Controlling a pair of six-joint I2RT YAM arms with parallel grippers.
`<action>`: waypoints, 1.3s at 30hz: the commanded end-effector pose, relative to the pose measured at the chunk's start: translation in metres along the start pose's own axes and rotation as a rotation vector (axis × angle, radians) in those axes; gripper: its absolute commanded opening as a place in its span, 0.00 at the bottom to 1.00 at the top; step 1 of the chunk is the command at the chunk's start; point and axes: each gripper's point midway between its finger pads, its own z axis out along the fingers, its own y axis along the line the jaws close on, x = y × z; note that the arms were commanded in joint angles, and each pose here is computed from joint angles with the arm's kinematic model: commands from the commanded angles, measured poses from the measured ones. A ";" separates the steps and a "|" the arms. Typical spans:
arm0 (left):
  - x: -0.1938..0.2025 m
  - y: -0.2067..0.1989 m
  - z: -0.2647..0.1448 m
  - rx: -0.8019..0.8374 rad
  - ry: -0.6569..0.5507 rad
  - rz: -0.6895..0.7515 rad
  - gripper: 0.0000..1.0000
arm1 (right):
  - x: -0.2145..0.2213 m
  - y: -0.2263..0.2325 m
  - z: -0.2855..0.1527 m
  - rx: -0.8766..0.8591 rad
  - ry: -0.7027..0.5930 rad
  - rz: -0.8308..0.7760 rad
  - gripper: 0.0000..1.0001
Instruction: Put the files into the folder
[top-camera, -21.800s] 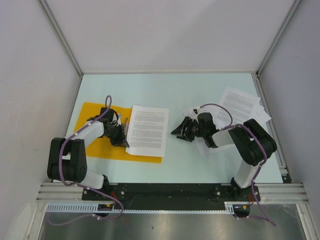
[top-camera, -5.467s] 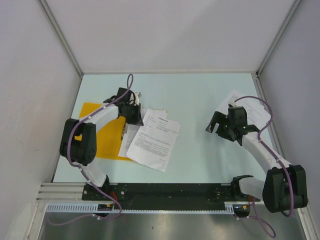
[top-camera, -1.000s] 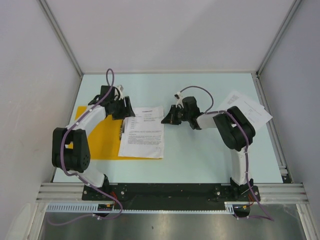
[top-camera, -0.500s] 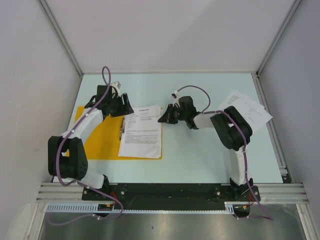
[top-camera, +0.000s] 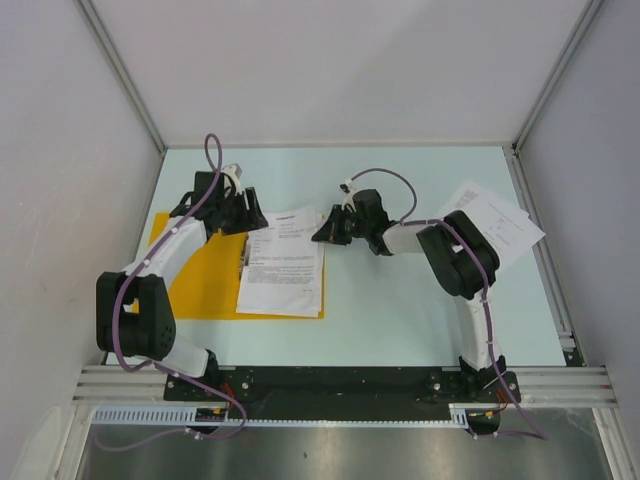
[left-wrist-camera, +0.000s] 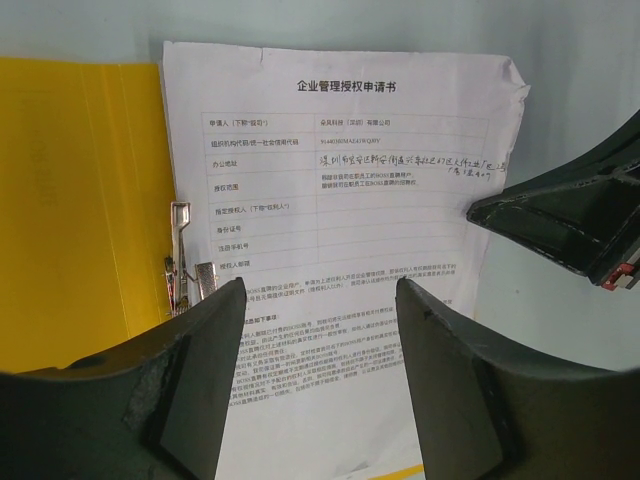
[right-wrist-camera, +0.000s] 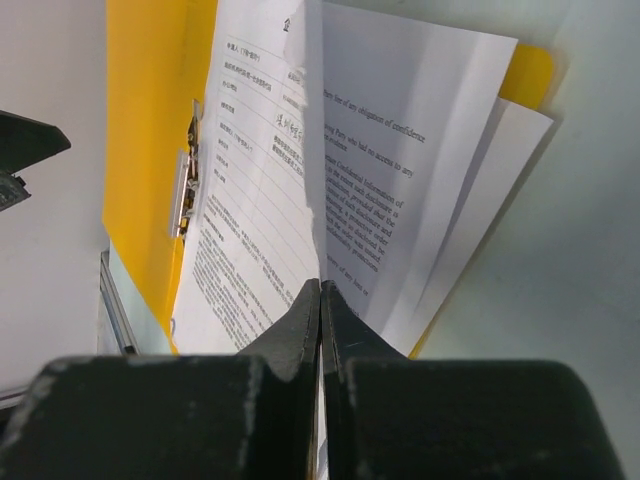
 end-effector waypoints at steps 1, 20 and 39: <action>-0.013 -0.007 -0.009 0.033 -0.055 0.019 0.68 | -0.007 0.014 0.007 -0.041 0.000 -0.048 0.00; -0.034 -0.097 -0.063 0.315 -0.193 0.055 0.71 | -0.075 -0.028 -0.168 0.656 -0.101 -0.110 1.00; 0.077 -0.379 -0.012 0.838 0.044 0.089 0.73 | -0.082 -0.260 -0.477 1.177 -0.602 0.526 1.00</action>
